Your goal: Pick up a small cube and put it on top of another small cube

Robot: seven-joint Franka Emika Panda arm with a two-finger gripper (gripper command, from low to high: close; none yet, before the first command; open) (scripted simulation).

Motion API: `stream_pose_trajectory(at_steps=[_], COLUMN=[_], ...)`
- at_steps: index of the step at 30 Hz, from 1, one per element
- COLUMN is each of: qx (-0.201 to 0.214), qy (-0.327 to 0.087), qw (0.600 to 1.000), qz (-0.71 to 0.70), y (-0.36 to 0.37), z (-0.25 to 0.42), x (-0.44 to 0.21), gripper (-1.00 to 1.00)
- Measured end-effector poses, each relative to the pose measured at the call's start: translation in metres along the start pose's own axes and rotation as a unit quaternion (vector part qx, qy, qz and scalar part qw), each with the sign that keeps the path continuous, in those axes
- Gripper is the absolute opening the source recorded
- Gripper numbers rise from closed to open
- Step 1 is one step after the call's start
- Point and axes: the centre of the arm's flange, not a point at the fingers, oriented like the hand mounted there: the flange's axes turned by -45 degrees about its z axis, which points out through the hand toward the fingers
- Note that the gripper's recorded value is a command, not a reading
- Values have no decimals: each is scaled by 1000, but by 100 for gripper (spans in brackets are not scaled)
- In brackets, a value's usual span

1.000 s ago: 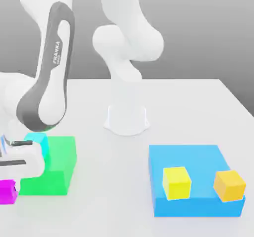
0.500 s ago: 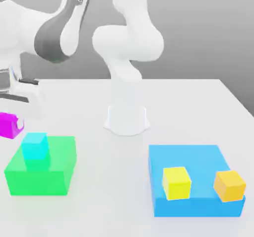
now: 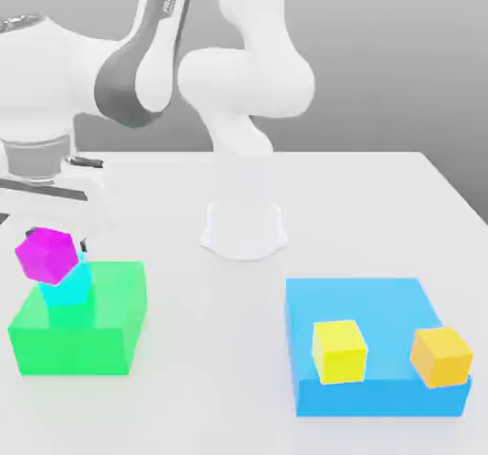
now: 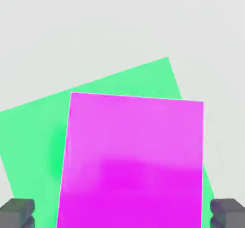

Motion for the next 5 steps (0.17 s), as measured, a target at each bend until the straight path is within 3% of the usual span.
stream_pose_trajectory(at_steps=[5], qx=[1], qy=[0], qw=[1000], qz=[0], y=[0], z=[-45], x=[1], gripper=[100])
